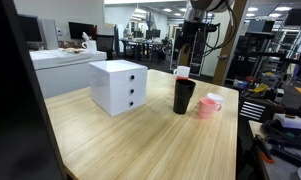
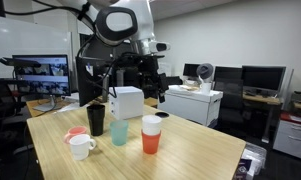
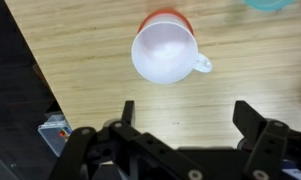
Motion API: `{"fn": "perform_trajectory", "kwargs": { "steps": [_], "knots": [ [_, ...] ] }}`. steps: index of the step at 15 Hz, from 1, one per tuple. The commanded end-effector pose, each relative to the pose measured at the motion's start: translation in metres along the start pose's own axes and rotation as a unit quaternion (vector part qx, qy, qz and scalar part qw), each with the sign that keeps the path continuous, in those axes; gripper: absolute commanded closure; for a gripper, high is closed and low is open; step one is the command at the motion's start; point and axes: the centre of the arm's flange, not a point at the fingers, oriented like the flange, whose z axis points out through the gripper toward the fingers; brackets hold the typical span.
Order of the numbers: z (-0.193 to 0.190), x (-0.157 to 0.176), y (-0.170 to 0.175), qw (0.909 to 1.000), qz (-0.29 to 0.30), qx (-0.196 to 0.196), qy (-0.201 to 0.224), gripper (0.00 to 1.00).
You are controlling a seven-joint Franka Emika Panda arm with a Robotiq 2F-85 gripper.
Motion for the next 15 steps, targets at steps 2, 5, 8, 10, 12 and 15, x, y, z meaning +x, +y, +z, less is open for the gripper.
{"fn": "perform_trajectory", "kwargs": {
  "steps": [2,5,8,10,12,15],
  "knots": [
    [0.04,0.027,-0.005,0.9983,-0.02,0.021,-0.051,0.0],
    [0.06,0.025,-0.012,0.9957,-0.025,0.022,-0.087,0.0],
    [0.074,0.021,-0.017,0.9928,-0.025,0.022,-0.115,0.0],
    [0.076,0.021,-0.019,0.9917,-0.027,0.021,-0.124,0.0],
    [0.077,0.019,-0.022,0.9906,-0.028,0.02,-0.132,0.0],
    [0.069,0.02,-0.029,0.9914,-0.033,0.017,-0.126,0.0]
  ]
}}
